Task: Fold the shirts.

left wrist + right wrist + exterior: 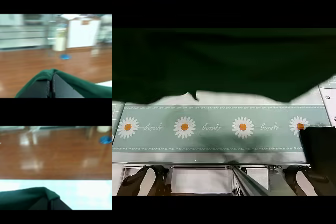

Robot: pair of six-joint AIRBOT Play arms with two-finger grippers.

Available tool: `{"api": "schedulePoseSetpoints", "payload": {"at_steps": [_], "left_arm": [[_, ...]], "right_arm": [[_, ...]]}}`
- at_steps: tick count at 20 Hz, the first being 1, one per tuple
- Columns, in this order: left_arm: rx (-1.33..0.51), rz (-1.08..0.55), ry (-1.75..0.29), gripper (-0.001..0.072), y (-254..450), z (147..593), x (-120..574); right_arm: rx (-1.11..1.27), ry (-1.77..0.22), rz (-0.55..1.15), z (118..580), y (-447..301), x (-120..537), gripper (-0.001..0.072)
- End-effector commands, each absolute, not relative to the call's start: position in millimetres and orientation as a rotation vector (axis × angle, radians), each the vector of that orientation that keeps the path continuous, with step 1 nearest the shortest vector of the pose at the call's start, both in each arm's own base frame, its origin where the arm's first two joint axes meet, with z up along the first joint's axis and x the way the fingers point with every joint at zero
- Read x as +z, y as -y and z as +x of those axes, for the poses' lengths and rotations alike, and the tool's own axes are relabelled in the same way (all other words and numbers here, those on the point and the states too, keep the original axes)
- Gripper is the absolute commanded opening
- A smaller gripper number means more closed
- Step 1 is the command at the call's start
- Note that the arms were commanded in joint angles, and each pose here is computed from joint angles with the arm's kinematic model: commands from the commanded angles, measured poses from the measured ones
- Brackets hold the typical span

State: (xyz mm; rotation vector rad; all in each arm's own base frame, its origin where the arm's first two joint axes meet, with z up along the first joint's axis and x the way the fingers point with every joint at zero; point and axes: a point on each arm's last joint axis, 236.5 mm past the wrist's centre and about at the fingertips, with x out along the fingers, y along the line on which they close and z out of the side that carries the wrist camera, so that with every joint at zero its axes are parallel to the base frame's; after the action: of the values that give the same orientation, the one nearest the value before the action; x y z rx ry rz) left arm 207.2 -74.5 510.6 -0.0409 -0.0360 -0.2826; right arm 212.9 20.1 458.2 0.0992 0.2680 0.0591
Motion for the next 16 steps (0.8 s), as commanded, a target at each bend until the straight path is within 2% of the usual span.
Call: {"api": "schedulePoseSetpoints", "payload": {"at_steps": [1,3,6,9,12,16], "left_arm": [[0.019,0.012,0.035,0.0017,34.8,144.6,500.8],[0.026,-0.017,0.039,0.0017,40.5,126.3,497.4],[0.042,-0.061,-0.088,0.0017,32.2,137.6,463.4],[-0.021,-0.162,-0.253,0.0017,26.9,187.9,405.3],[-0.097,-0.291,-0.448,0.0017,22.5,246.0,317.5],[-0.084,-0.429,-0.534,0.0017,-1.8,328.7,217.4]], "right_arm": [[-0.052,-0.263,0.059,152.0,-6.1,451.8,0.0026],[-0.062,-0.331,0.068,140.3,-6.0,435.2,0.0025],[-0.057,-0.433,0.090,147.6,-5.8,409.1,0.0026],[0.010,-0.546,0.133,183.9,-14.6,368.0,0.0025],[0.099,-0.600,0.223,238.6,-27.6,320.3,0.0025],[0.160,-0.693,0.344,326.8,-32.8,234.0,0.0026]]}}
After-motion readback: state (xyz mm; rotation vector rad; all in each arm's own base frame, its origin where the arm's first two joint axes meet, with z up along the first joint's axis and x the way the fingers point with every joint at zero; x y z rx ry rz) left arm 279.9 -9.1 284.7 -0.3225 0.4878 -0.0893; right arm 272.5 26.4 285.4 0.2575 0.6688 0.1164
